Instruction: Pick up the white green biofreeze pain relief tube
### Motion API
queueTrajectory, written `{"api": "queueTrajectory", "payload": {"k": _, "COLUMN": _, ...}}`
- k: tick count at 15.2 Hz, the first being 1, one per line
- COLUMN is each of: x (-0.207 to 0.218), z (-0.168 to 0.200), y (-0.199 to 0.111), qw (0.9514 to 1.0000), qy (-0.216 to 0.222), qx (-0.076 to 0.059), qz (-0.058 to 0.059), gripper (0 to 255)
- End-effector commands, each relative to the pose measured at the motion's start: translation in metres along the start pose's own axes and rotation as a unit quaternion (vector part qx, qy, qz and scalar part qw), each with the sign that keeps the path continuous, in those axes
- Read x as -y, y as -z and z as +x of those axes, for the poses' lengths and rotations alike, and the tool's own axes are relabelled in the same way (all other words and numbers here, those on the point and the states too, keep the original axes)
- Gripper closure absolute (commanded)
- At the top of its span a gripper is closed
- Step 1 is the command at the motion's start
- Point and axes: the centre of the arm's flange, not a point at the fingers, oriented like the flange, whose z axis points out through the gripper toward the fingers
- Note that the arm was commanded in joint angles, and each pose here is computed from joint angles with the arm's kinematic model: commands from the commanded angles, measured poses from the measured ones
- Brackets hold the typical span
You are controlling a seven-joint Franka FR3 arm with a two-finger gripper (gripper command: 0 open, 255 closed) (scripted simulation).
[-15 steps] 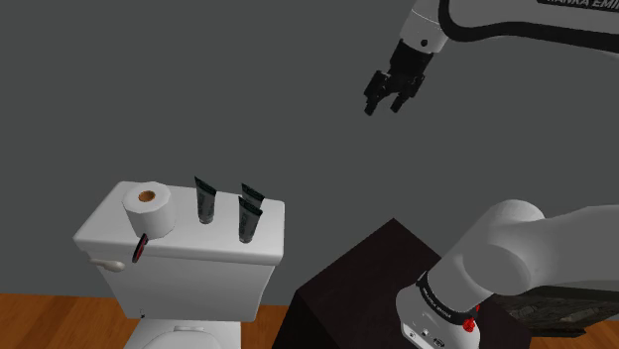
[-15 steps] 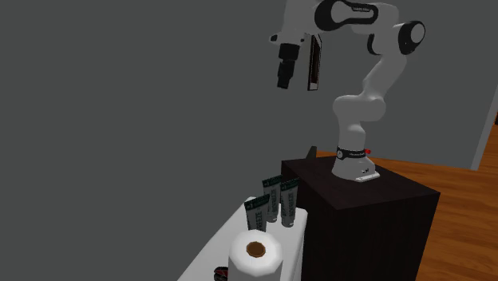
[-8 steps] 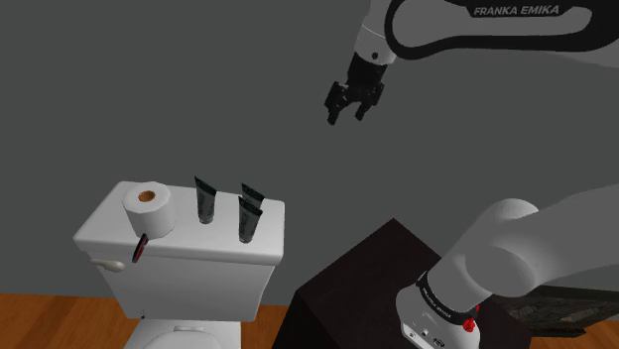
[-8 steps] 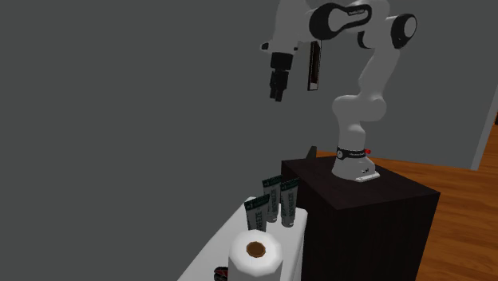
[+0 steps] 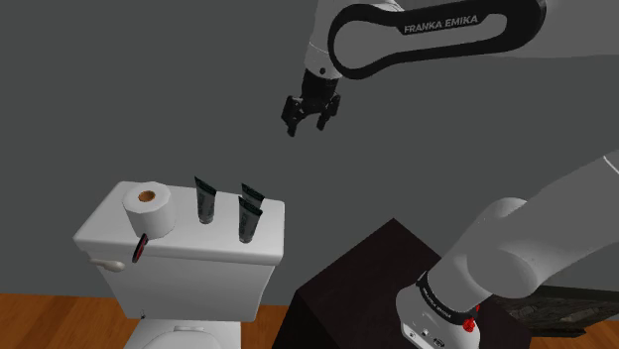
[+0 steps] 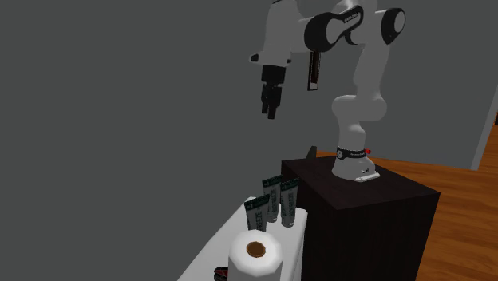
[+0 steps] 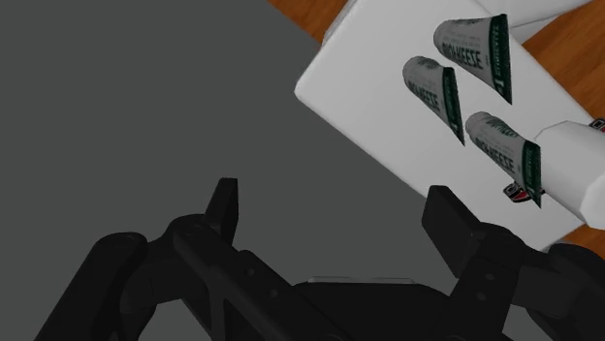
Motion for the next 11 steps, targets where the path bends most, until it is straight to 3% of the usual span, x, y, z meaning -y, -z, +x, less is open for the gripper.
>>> {"api": "queueTrajectory", "payload": {"k": 1, "x": 0.022, "z": 0.009, "y": -0.014, "qw": 1.0000, "qy": 0.006, "qx": 0.002, "qz": 0.001, "gripper": 0}}
{"api": "queueTrajectory", "payload": {"k": 11, "x": 0.128, "z": 0.058, "y": -0.078, "qw": 0.9993, "qy": 0.035, "qx": 0.013, "qz": 0.004, "gripper": 0}}
